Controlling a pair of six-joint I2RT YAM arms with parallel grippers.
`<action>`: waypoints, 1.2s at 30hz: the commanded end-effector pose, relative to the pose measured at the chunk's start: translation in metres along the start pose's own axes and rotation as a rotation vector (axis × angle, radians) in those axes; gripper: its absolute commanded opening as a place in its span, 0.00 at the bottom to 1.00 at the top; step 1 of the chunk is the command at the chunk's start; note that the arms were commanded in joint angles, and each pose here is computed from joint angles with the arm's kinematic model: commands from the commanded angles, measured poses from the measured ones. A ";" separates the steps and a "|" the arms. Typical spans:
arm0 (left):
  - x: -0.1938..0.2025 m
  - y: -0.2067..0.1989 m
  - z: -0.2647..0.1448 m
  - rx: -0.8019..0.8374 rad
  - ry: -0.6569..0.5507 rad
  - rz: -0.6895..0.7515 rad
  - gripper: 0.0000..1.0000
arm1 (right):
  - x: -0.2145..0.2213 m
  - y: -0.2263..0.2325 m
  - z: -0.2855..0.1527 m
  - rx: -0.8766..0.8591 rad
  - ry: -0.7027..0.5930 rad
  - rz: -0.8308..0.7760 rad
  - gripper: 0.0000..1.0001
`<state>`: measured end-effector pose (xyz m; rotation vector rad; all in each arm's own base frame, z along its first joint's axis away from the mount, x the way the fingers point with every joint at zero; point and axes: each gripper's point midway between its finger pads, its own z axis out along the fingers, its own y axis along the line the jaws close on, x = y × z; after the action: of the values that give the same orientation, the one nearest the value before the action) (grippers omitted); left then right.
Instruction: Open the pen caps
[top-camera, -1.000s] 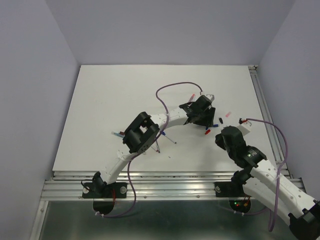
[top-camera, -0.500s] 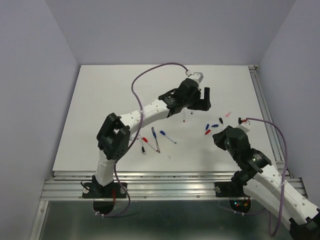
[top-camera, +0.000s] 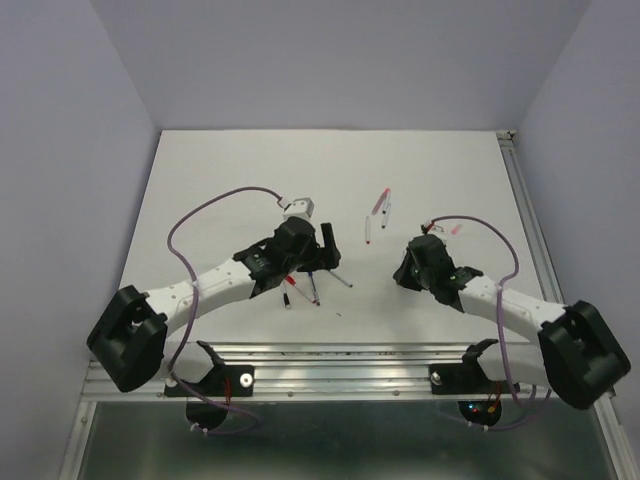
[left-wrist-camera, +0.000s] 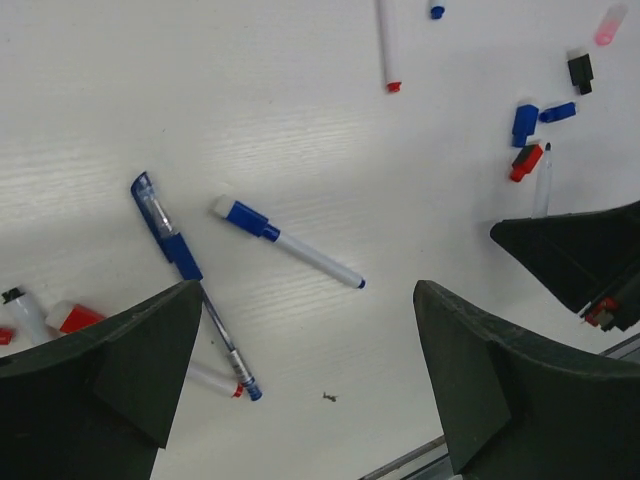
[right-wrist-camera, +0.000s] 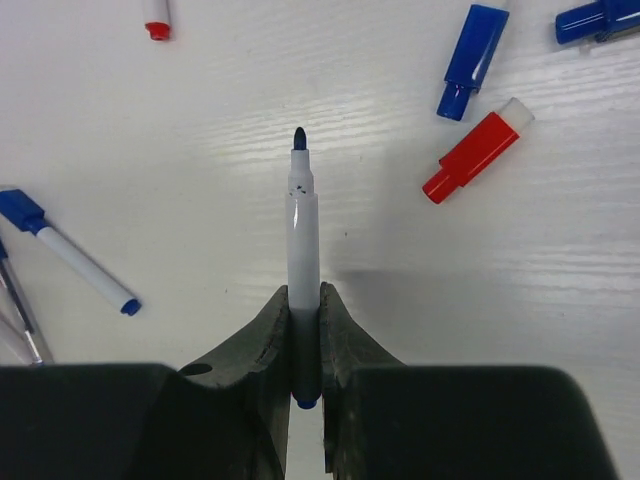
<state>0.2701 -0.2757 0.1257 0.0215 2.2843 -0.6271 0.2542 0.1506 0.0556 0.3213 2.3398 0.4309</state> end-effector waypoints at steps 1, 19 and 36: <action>-0.005 0.015 -0.020 0.012 -0.091 -0.116 0.99 | -0.053 0.049 0.021 -0.087 -0.105 -0.009 0.08; 0.004 0.060 -0.053 -0.053 -0.149 -0.141 0.99 | -0.062 0.058 0.124 0.142 -0.004 -0.055 0.15; 0.010 0.063 -0.054 -0.059 -0.126 -0.130 0.99 | -0.062 0.061 0.100 0.100 -0.002 -0.030 0.53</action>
<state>0.2384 -0.2022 0.1203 -0.1875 2.2160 -0.6149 0.3821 0.2126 0.0337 0.3529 2.3804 0.2922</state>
